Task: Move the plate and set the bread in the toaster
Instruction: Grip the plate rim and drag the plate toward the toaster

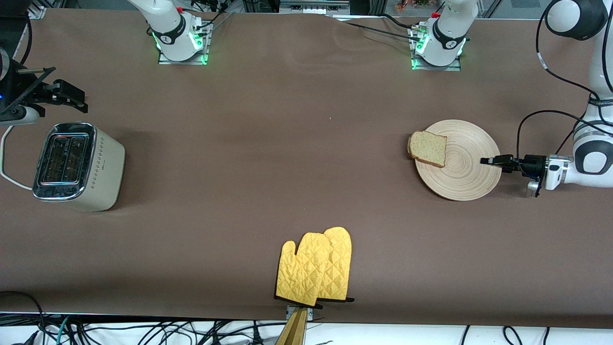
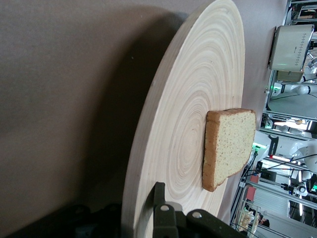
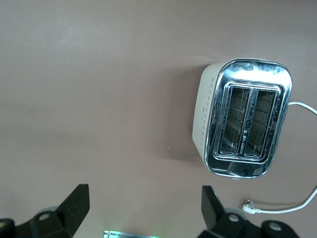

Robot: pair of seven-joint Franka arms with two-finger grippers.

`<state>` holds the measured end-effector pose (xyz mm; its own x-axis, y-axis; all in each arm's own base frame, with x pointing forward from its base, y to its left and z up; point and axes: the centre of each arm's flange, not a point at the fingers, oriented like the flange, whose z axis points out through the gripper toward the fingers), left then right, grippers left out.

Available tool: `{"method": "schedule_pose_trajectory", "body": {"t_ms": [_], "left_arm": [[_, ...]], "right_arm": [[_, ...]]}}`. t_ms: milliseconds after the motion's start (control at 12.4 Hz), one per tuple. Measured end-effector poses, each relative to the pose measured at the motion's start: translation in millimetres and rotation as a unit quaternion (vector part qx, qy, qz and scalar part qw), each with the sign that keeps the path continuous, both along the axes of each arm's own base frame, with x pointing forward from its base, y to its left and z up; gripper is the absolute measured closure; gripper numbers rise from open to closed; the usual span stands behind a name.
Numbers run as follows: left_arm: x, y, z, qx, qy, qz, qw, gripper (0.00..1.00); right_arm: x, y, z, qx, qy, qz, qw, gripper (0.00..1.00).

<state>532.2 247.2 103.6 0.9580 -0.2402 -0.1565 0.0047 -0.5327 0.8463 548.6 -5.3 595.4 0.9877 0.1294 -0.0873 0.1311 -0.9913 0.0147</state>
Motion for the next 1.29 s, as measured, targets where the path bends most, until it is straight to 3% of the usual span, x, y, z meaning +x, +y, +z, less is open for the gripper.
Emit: {"method": "schedule_pose_trajectory", "body": {"t_ms": [402, 724, 965, 1286], "left_arm": [[3, -6, 4, -0.008, 0.005, -0.004, 1.0, 0.86], [24, -41, 25, -0.035, 0.019, -0.023, 0.999, 0.91], [45, -87, 37, -0.052, 0.035, -0.03, 0.998, 0.91], [82, -191, 64, -0.108, 0.05, -0.027, 0.993, 0.91]], "right_arm": [[0, 0, 0, 0.0, 0.001, 0.0, 1.0, 0.0], [1, 0, -1, 0.0, 0.002, 0.0, 1.0, 0.0], [1, -1, -2, 0.0, 0.002, -0.001, 1.0, 0.0], [1, -1, -2, 0.0, 0.002, -0.001, 1.0, 0.0]]}}
